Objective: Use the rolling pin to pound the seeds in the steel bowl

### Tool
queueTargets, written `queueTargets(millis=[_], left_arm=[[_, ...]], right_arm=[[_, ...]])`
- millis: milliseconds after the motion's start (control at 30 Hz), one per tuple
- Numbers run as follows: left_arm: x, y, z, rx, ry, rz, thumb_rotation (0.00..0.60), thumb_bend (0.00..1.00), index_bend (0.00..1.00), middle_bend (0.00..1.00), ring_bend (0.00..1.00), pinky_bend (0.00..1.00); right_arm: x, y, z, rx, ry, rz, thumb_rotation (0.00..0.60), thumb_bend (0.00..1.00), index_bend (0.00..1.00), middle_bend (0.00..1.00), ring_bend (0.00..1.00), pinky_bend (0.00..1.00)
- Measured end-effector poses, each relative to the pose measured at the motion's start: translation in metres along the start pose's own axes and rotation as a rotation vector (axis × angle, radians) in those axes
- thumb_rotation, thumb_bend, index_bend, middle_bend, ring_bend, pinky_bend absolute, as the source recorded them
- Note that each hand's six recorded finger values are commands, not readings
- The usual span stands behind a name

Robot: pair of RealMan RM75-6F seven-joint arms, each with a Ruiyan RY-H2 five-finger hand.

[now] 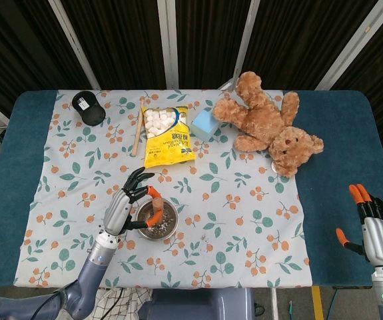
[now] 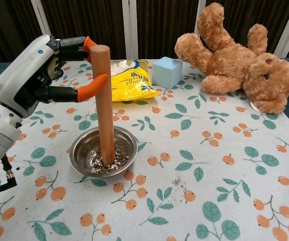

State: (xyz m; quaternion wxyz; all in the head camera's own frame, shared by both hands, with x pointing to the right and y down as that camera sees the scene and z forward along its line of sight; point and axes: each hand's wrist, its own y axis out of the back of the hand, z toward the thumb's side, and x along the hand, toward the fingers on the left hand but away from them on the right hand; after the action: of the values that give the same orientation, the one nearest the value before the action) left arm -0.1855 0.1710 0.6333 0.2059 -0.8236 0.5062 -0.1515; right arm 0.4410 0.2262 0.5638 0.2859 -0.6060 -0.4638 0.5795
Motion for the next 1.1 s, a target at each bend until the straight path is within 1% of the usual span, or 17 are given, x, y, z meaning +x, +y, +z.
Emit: queueTargets(millis=[300, 433, 667, 800, 900, 1100], left_arm=[[0.003, 0.003, 0.006, -0.020, -0.009, 0.016, 0.600, 0.92, 0.61, 0.66, 0.18, 0.08], [0.009, 0.006, 0.018, -0.039, -0.031, 0.029, 0.600, 0.92, 0.61, 0.66, 0.18, 0.08], [0.022, 0.021, 0.038, -0.023, -0.082, 0.056, 0.600, 0.92, 0.61, 0.66, 0.18, 0.08], [0.028, 0.036, 0.045, 0.027, -0.111, 0.067, 0.600, 0.92, 0.61, 0.66, 0.18, 0.08], [0.031, 0.051, 0.046, 0.084, -0.123, 0.069, 0.600, 0.92, 0.61, 0.66, 0.18, 0.08], [0.034, 0.091, 0.035, 0.241, -0.112, 0.068, 0.600, 0.92, 0.61, 0.67, 0.20, 0.08]], right_arm=[[0.000, 0.001, 0.000, -0.002, 0.000, -0.004, 0.600, 0.36, 0.00, 0.00, 0.00, 0.00], [0.000, 0.001, 0.000, -0.004, 0.000, -0.004, 0.600, 0.36, 0.00, 0.00, 0.00, 0.00], [0.003, 0.001, -0.002, -0.006, 0.000, -0.004, 0.600, 0.36, 0.00, 0.00, 0.00, 0.00], [0.004, 0.001, -0.002, -0.007, 0.004, -0.005, 0.600, 0.36, 0.00, 0.00, 0.00, 0.00], [0.003, 0.001, -0.001, -0.007, 0.005, -0.005, 0.600, 0.36, 0.00, 0.00, 0.00, 0.00], [0.003, 0.001, 0.000, -0.007, 0.006, -0.002, 0.600, 0.36, 0.00, 0.00, 0.00, 0.00]])
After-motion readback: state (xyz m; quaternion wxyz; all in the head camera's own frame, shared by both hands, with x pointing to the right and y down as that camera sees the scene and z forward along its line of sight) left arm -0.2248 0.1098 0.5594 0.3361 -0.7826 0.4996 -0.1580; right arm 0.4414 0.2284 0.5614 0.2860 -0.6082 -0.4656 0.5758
